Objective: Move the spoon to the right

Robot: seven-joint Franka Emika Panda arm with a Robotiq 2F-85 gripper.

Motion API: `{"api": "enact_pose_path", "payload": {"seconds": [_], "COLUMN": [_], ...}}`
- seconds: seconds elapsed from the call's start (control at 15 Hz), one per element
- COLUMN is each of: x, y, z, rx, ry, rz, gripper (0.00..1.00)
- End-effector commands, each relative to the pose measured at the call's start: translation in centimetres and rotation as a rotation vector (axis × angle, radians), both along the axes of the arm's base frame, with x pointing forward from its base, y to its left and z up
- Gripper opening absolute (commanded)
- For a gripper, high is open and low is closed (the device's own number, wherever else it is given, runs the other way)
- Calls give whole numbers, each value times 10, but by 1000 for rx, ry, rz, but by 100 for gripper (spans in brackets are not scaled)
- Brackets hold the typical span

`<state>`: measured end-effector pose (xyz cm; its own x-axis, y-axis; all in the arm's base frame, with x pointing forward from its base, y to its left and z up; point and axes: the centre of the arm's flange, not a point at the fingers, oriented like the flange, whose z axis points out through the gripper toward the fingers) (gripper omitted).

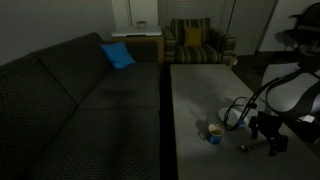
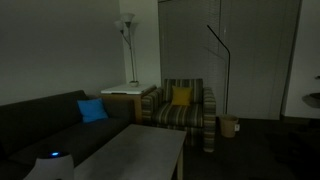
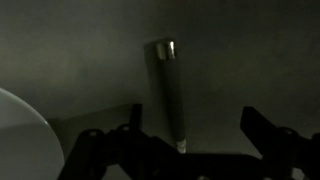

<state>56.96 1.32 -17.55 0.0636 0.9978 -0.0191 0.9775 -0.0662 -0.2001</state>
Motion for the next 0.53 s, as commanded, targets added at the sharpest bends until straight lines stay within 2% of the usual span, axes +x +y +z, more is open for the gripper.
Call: {"api": "enact_pose_path", "payload": {"seconds": [0.0, 0.07, 0.2, 0.27, 0.47], "x": [-18, -5, 0, -3, -3], "y": [-7, -14, -16, -4, -7], "z": [-14, -19, -23, -3, -3], "rx": [-39, -30, 21, -14, 10], "ry": [-41, -50, -41, -22, -20], "rz": [-89, -106, -132, -100, -129], "gripper": [100, 100, 100, 100, 100]}}
